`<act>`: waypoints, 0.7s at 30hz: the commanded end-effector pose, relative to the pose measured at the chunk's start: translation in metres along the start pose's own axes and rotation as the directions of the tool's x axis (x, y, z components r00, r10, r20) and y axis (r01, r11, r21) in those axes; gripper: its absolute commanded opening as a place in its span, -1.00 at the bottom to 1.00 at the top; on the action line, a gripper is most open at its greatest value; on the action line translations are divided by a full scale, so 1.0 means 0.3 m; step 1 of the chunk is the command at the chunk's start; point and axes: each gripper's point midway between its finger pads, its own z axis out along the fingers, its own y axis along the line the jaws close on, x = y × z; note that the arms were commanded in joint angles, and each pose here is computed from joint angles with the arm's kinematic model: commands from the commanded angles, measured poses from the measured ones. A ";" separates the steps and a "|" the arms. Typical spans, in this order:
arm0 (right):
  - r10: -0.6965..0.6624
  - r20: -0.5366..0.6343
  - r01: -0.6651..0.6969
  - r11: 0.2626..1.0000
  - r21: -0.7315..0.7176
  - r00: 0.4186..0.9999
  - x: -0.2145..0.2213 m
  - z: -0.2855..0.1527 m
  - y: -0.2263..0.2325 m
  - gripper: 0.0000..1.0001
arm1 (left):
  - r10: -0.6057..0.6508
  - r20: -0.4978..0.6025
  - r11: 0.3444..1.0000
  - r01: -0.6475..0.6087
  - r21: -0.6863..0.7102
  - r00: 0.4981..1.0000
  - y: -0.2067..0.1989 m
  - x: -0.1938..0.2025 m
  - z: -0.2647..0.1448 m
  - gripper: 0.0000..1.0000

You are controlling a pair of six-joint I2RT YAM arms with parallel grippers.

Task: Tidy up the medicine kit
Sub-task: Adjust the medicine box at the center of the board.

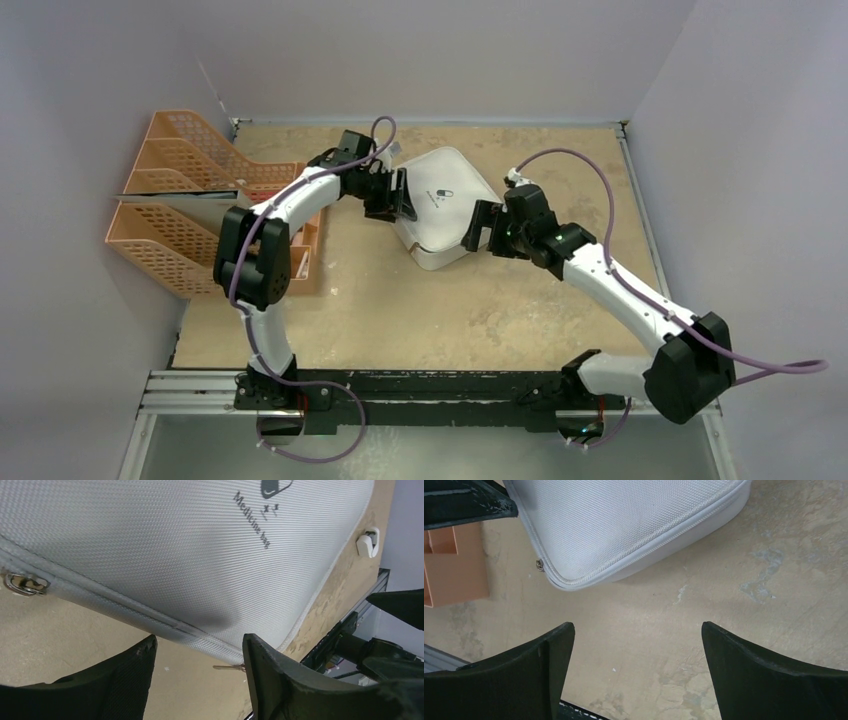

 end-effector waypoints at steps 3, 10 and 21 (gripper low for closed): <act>-0.005 0.038 0.005 1.000 -0.020 0.999 0.002 -0.045 -0.005 0.98 | 0.003 0.019 1.000 -0.003 -0.011 1.000 0.018 -0.025 0.004 -0.06; 0.043 0.035 -0.043 0.999 0.006 0.998 0.010 -0.038 -0.021 0.98 | -0.055 0.057 0.995 0.050 0.085 0.997 -0.043 -0.002 -0.013 -0.70; 0.103 0.057 -0.106 0.993 0.056 0.993 0.014 -0.044 -0.052 0.63 | -0.156 0.102 0.959 0.125 0.255 0.983 -0.200 0.036 -0.032 -1.00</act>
